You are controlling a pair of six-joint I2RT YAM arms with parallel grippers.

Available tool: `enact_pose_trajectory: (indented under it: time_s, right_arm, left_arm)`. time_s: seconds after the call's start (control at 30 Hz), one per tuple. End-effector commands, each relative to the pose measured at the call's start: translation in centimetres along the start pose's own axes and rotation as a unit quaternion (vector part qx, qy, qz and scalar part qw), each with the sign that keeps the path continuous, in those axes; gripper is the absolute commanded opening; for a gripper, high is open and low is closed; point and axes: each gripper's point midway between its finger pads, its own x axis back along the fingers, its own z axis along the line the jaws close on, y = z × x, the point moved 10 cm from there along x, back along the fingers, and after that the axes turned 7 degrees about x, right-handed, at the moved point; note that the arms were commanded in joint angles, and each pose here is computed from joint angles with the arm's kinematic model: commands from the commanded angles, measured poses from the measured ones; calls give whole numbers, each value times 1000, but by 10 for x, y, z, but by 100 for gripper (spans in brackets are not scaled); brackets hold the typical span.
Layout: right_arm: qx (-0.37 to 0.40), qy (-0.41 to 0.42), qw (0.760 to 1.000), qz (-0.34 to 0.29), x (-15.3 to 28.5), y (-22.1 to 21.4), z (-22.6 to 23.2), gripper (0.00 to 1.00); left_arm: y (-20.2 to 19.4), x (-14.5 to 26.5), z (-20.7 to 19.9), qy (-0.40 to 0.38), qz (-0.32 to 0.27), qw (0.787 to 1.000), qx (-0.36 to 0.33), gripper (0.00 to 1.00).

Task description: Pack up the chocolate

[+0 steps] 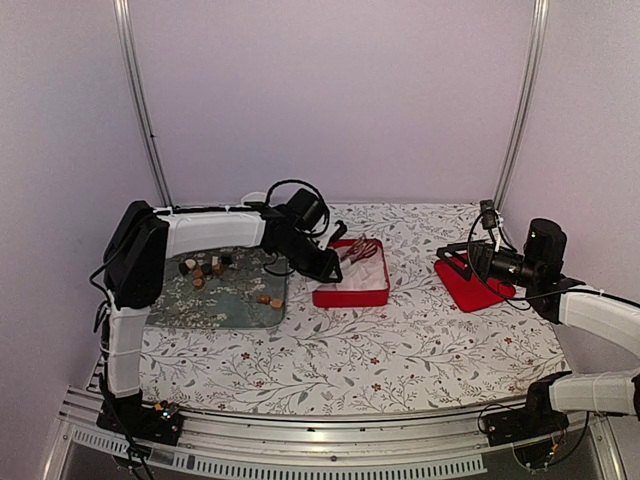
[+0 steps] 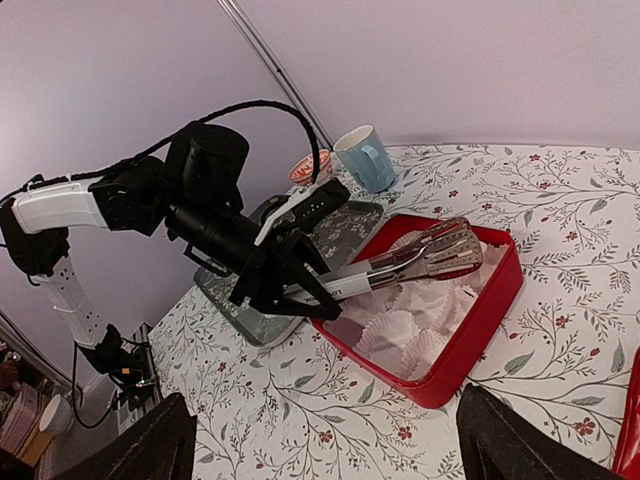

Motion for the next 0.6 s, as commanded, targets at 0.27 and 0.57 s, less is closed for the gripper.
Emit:
enact_pose_trajectory:
  time_s: [0.27, 0.57]
  right_arm:
    - [9, 1, 1000, -4, 2, 0, -1, 93]
    - [8, 2, 1000, -4, 2, 0, -1, 93]
  left_arm:
    - [21, -2, 2, -12, -37, 999, -7, 24]
    - [24, -3, 4, -10, -42, 999, -4, 36]
